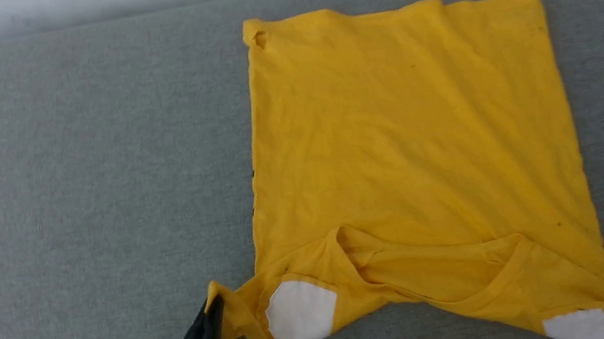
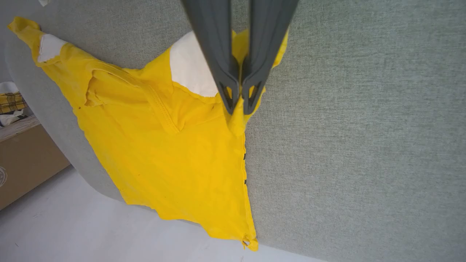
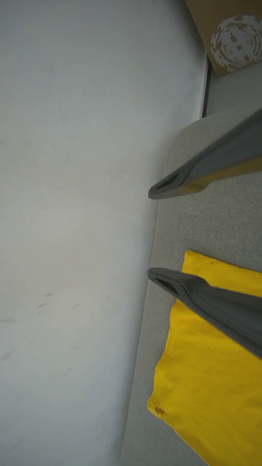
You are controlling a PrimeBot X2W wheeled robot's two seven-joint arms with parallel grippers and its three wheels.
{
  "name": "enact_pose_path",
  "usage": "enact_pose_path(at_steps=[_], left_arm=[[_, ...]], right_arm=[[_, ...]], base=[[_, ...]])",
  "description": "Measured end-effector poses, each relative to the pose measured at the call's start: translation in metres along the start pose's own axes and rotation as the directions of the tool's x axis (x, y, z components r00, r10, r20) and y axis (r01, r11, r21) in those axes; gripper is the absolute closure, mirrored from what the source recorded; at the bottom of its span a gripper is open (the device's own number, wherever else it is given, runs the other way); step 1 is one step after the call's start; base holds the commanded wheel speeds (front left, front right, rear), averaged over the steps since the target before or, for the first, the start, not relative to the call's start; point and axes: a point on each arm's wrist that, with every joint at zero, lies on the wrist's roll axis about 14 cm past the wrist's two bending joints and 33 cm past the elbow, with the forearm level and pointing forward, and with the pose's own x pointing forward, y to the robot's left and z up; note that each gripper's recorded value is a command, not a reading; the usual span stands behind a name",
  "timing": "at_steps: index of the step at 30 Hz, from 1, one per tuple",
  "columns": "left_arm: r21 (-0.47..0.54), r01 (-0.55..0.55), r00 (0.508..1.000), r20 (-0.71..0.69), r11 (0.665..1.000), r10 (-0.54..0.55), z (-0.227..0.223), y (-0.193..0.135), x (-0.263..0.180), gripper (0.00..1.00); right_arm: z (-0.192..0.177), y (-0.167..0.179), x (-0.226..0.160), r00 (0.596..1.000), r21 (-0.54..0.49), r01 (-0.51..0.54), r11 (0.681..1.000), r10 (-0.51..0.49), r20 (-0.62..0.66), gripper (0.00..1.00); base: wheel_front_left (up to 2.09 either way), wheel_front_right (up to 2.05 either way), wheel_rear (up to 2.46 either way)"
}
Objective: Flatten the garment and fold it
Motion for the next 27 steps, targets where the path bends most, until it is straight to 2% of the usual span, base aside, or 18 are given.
enact_pose_path(at_steps=[5,10,18,22,23,24,25,27], left_arm=[[-0.003,-0.008,1.000,-0.010,1.000,0.008,-0.002,0.002,0.013,1.00],[-0.015,-0.025,1.000,-0.015,1.000,0.025,-0.004,0.005,0.023,1.00],[-0.030,-0.083,0.996,-0.013,0.996,0.083,-0.007,0.019,0.034,1.00],[-0.028,-0.101,0.994,-0.030,0.994,0.101,-0.012,0.026,0.038,1.00],[-0.028,-0.106,0.994,-0.033,0.994,0.105,-0.013,0.028,0.040,1.00],[-0.026,-0.110,0.993,-0.035,0.994,0.109,-0.013,0.029,0.041,1.00],[-0.023,-0.117,0.993,-0.034,0.993,0.116,-0.013,0.031,0.042,1.00],[-0.027,-0.133,0.991,-0.034,0.991,0.132,-0.014,0.035,0.044,1.00]], right_arm=[[-0.039,-0.001,0.053,0.990,-0.014,0.035,0.999,-0.037,-0.138,0.00],[-0.104,0.005,0.088,0.954,-0.013,0.048,0.999,-0.049,-0.296,0.00],[-0.199,0.026,0.115,0.883,0.027,0.037,0.999,-0.020,-0.470,0.00],[-0.232,0.041,0.122,0.857,0.056,0.023,0.998,0.009,-0.515,0.00],[-0.235,0.044,0.125,0.858,0.058,0.019,0.998,0.013,-0.513,0.17],[-0.237,0.045,0.128,0.861,0.058,0.018,0.998,0.014,-0.509,0.84],[-0.237,0.046,0.132,0.863,0.062,0.017,0.998,0.017,-0.505,1.00],[-0.238,0.049,0.138,0.867,0.063,0.009,0.998,0.023,-0.498,1.00]], base=[[0.00,0.00,0.00],[0.00,0.00,0.00],[0.00,0.00,0.00],[0.00,0.00,0.00],[0.00,0.00,0.00],[0.00,0.00,0.00],[0.00,0.00,0.00],[0.00,0.00,0.00]])
